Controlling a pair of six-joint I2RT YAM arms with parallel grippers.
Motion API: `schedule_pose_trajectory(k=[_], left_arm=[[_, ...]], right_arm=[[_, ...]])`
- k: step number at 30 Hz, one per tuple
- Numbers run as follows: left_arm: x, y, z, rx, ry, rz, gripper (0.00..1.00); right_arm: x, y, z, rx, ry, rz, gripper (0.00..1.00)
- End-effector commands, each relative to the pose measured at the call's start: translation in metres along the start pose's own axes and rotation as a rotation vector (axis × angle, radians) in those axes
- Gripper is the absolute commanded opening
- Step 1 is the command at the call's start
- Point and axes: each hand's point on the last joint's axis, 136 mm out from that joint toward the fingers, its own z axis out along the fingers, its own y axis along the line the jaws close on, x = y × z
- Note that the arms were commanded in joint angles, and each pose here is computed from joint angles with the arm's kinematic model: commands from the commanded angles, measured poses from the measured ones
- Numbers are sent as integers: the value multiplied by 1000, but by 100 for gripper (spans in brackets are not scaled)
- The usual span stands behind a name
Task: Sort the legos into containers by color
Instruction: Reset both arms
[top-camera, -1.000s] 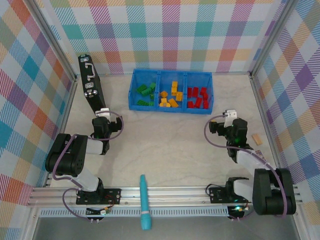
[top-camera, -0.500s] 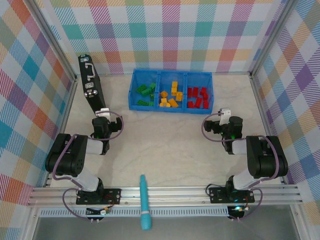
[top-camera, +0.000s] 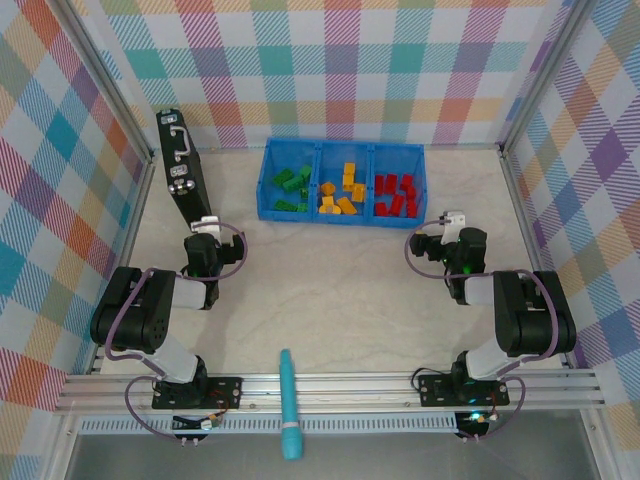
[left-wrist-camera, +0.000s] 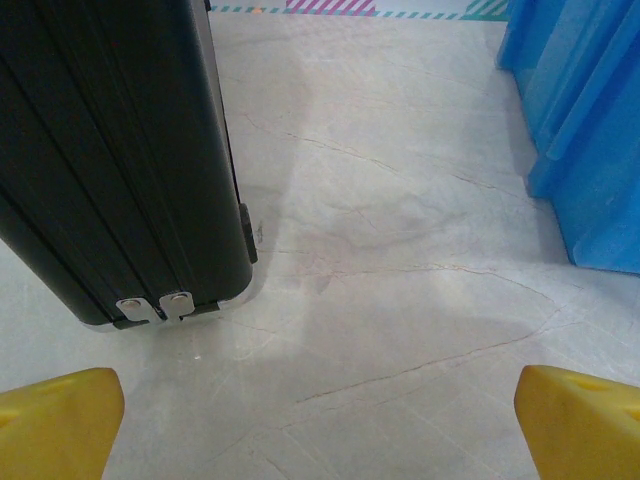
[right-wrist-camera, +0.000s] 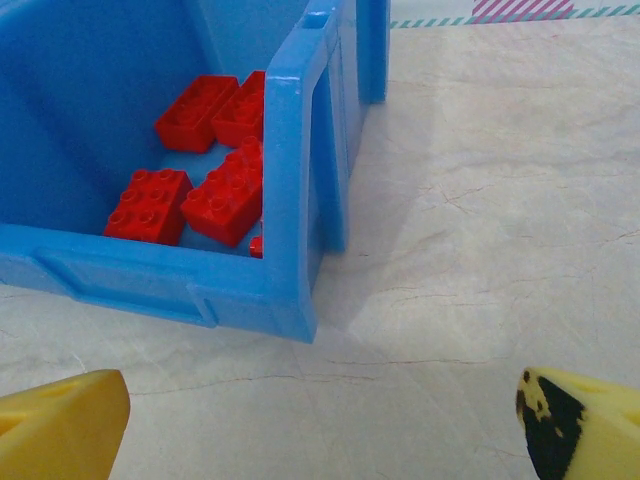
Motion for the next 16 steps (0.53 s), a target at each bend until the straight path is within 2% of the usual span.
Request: schedule_pose_trajectory(k=[1, 16], left_arm=[[-7, -1, 0, 14, -18, -20, 100], [-7, -1, 0, 13, -16, -19, 100]], right_arm=[[-9, -3, 0, 9, -26, 11, 99], [-8, -3, 1, 10, -22, 9, 99]])
